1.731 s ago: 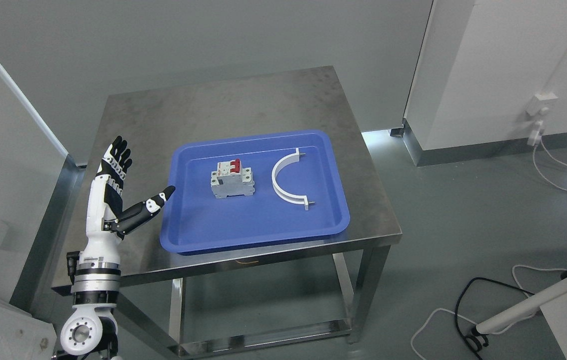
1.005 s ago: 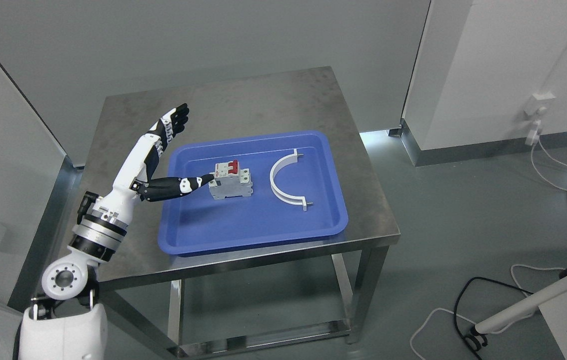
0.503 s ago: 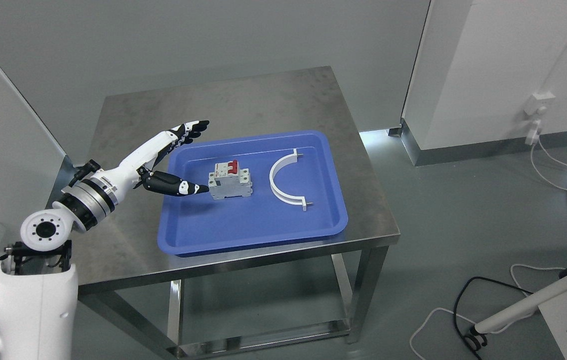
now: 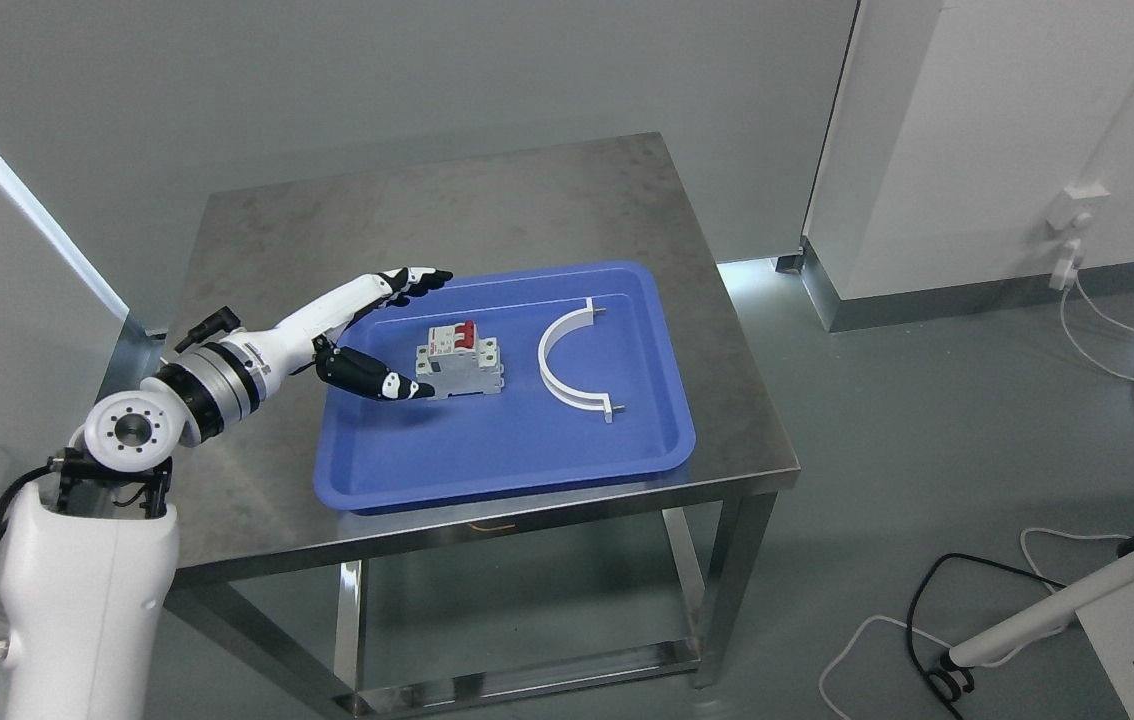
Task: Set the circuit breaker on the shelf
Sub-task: 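Close the left hand around the circuit breaker, then lift the circuit breaker out of the tray with the left hand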
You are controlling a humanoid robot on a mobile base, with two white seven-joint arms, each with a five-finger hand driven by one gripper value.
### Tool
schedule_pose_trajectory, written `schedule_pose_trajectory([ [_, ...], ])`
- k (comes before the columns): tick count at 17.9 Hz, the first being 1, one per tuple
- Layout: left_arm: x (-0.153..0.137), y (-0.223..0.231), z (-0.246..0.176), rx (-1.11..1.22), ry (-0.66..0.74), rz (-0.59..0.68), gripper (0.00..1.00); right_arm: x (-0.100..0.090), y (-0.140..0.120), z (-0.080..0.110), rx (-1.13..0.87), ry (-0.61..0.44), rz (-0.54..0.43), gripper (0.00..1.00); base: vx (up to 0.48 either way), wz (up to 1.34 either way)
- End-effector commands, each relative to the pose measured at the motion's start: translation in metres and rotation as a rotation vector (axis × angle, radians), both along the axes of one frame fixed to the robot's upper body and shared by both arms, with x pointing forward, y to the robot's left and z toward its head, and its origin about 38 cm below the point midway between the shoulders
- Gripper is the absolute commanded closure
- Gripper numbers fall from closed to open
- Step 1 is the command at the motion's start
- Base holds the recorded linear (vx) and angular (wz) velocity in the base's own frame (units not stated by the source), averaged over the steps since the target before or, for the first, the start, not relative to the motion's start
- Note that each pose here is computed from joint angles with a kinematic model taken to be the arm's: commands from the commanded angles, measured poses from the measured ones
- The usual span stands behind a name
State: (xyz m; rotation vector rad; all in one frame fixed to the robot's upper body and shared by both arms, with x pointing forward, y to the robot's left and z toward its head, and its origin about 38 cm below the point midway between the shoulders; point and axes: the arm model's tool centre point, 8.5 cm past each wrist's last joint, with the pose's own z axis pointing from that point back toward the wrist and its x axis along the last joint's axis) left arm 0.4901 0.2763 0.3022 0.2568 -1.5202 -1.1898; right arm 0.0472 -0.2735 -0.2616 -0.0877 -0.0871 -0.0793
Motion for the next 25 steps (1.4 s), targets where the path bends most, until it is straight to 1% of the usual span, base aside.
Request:
schedule_pose_trajectory([
  [1, 0.012, -0.019, -0.026, 0.081, 0.087, -0.034, 0.21, -0.008, -0.011, 0.001, -0.019, -0.010, 0.001, 0.00, 0.000, 0.00],
  [4, 0.016, -0.019, -0.025, 0.109, 0.097, -0.026, 0.27, -0.008, -0.011, 0.001, -0.019, -0.010, 0.001, 0.00, 0.000, 0.00],
  [8, 0.020, -0.022, -0.023, 0.107, 0.096, -0.029, 0.37, -0.008, -0.011, 0.001, -0.019, -0.010, 0.001, 0.00, 0.000, 0.00],
  [14, 0.024, -0.042, -0.032, 0.093, 0.106, -0.046, 0.48, -0.008, -0.011, 0.001, -0.019, -0.010, 0.000, 0.00, 0.000, 0.00],
  [17, 0.026, -0.044, -0.037, 0.091, 0.095, -0.070, 0.64, -0.008, -0.011, 0.001, -0.019, -0.010, 0.001, 0.00, 0.000, 0.00],
  [19, 0.027, -0.039, -0.036, 0.078, 0.086, -0.064, 0.72, -0.008, -0.011, 0.001, -0.019, -0.010, 0.001, 0.00, 0.000, 0.00],
  [21, 0.027, -0.037, -0.029, 0.045, 0.043, -0.072, 0.82, -0.008, -0.011, 0.001, -0.019, -0.011, 0.002, 0.00, 0.000, 0.00],
  [22, 0.027, -0.032, -0.023, 0.013, 0.014, -0.066, 0.85, -0.008, -0.011, 0.001, -0.019, -0.010, 0.001, 0.00, 0.000, 0.00],
  [23, 0.028, -0.029, -0.014, -0.038, -0.015, -0.057, 0.85, -0.008, -0.011, 0.001, -0.019, -0.010, 0.001, 0.00, 0.000, 0.00],
  [25, 0.032, -0.027, 0.027, -0.239, -0.114, -0.041, 0.85, -0.008, -0.011, 0.001, -0.019, -0.010, 0.001, 0.00, -0.005, 0.01],
])
